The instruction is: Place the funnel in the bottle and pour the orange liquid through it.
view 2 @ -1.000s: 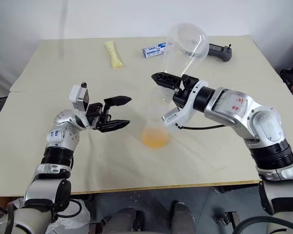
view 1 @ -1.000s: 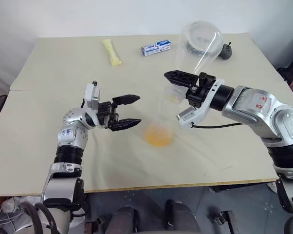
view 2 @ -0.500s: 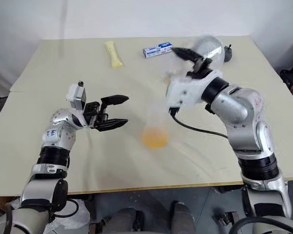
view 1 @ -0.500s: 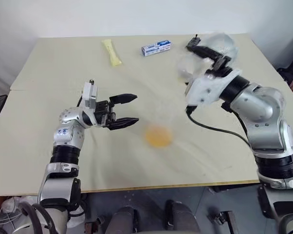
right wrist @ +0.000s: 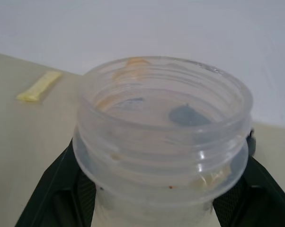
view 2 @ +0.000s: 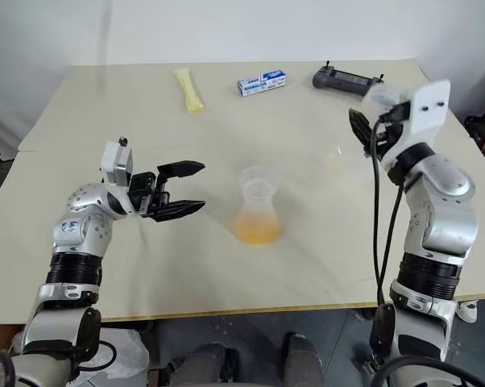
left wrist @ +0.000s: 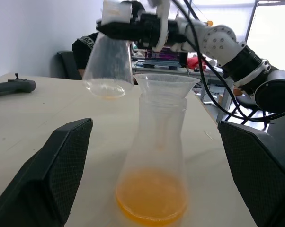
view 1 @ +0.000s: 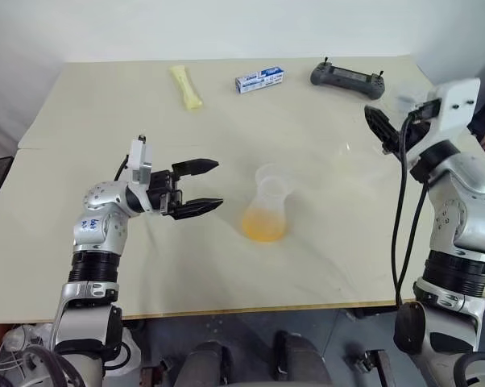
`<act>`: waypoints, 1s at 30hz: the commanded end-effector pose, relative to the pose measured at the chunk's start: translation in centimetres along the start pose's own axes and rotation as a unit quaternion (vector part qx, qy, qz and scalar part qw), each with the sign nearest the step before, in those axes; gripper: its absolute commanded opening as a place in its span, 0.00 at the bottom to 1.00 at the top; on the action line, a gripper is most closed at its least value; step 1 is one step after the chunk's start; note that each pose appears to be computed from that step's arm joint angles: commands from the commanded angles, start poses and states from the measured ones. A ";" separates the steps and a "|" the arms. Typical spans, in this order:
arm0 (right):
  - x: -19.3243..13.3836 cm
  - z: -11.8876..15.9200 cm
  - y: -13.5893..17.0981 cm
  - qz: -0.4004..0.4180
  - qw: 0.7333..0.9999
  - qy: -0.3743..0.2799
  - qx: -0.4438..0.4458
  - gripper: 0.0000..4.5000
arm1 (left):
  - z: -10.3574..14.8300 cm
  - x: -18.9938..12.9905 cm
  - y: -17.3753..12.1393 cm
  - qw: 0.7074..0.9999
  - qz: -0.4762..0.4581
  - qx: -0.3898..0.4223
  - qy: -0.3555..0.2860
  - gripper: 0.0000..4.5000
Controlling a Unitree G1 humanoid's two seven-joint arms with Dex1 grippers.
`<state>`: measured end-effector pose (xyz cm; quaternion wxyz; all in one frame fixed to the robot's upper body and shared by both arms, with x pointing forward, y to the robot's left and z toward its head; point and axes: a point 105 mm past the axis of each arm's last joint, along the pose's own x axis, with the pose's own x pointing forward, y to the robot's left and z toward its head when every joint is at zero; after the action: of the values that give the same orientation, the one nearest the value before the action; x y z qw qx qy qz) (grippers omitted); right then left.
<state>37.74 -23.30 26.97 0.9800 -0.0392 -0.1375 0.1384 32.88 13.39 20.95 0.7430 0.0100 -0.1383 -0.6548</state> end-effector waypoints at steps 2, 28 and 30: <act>-0.5 -0.3 -0.9 -0.009 0.999 -0.022 0.029 0.59 | 0.9 -0.8 -0.2 1.000 0.000 0.015 0.001 1.00; -0.9 3.6 -0.1 0.033 0.995 -0.078 -0.051 1.00 | -1.2 -1.5 1.7 0.995 0.073 0.005 0.068 1.00; -1.1 4.5 0.9 0.058 0.992 -0.091 -0.063 1.00 | -1.3 -1.6 1.6 0.995 0.070 -0.004 0.064 1.00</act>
<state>36.75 -23.48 28.39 0.9664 -0.0712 -0.1819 0.1671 34.86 14.99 18.58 0.8017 0.0354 -0.0652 -0.5931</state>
